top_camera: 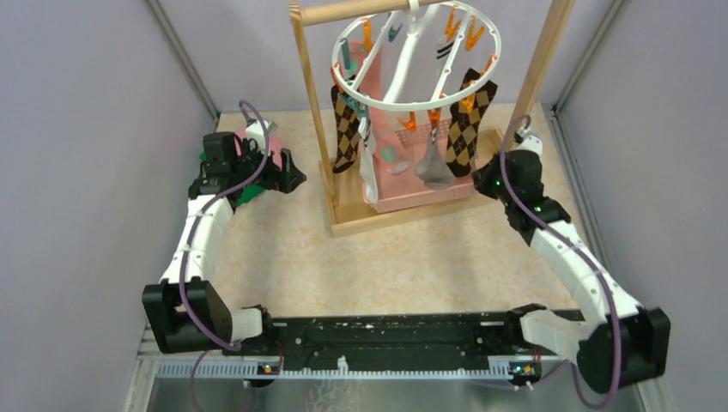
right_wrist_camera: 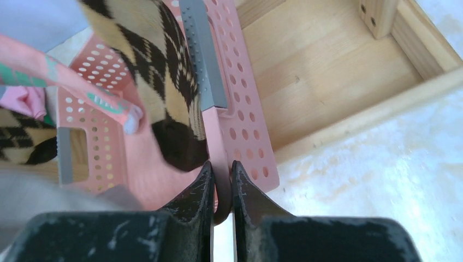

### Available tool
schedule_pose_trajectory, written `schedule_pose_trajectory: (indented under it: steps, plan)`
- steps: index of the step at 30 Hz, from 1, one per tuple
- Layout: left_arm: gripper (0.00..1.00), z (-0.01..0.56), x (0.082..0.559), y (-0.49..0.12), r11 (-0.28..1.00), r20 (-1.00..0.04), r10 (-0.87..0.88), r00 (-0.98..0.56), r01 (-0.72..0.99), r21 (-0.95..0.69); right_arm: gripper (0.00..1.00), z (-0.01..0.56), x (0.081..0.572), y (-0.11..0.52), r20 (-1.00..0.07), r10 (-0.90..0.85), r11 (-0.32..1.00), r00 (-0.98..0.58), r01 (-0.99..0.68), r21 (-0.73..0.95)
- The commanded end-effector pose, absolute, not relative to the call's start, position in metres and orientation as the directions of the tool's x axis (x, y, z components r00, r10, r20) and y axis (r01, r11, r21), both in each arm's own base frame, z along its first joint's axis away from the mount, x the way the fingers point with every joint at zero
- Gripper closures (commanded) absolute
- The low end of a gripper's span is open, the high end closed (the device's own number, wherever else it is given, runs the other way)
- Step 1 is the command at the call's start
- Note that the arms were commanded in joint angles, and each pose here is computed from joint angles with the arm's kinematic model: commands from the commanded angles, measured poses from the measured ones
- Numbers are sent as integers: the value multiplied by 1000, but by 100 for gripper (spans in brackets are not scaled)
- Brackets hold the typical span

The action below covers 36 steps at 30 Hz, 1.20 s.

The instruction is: Remove the socks clipped to the hanger

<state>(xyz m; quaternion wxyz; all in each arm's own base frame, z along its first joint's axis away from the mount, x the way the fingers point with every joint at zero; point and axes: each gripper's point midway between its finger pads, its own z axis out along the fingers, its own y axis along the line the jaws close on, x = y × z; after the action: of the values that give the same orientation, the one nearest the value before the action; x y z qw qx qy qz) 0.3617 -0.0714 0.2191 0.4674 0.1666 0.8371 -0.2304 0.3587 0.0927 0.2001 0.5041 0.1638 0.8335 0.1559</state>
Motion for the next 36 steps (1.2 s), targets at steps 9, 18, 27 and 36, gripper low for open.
schedule_pose_trajectory:
  steps: [9, 18, 27, 36]
  plan:
    - [1, 240, 354, -80, 811, -897, 61, -437, 546, -211, 100, 199, 240, 86, -659, 485, 855, -575, 152, 497]
    - [1, 241, 351, -81, 810, -902, 61, -428, 549, -207, 100, 163, 198, 89, -536, 401, 888, -743, 171, 427]
    - [1, 251, 350, -86, 789, -910, 46, -412, 574, -220, 100, 154, 183, 84, -521, 400, 892, -754, 189, 412]
    - [1, 252, 349, -85, 794, -911, 55, -410, 571, -209, 100, 160, 161, 89, -485, 389, 881, -783, 161, 445]
